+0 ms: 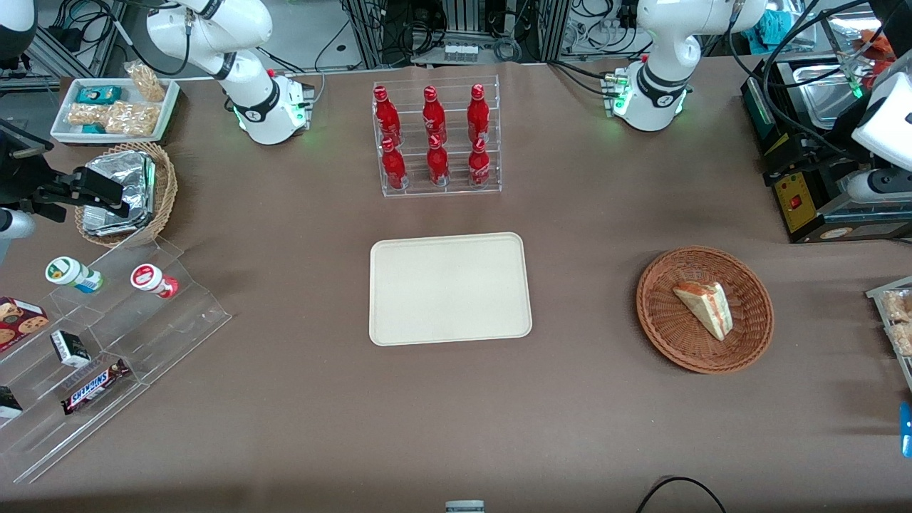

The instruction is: Place sandwich from basket to tray

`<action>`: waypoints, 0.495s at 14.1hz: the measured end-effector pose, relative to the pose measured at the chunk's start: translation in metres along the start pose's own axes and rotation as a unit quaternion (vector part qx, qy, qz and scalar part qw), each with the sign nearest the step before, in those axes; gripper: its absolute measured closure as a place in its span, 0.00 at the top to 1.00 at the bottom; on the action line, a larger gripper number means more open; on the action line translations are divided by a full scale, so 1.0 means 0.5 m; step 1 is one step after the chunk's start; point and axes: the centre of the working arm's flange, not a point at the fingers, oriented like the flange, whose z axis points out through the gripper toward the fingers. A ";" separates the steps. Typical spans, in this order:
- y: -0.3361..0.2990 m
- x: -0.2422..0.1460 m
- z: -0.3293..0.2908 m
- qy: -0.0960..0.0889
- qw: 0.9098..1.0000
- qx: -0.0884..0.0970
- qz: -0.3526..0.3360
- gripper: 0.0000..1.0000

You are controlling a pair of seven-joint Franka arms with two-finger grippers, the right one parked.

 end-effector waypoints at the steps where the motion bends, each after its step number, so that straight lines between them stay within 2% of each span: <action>1: 0.000 0.000 0.000 0.000 1.000 0.002 0.000 1.00; 7: 0.001 0.000 0.005 -0.002 1.000 0.007 0.001 1.00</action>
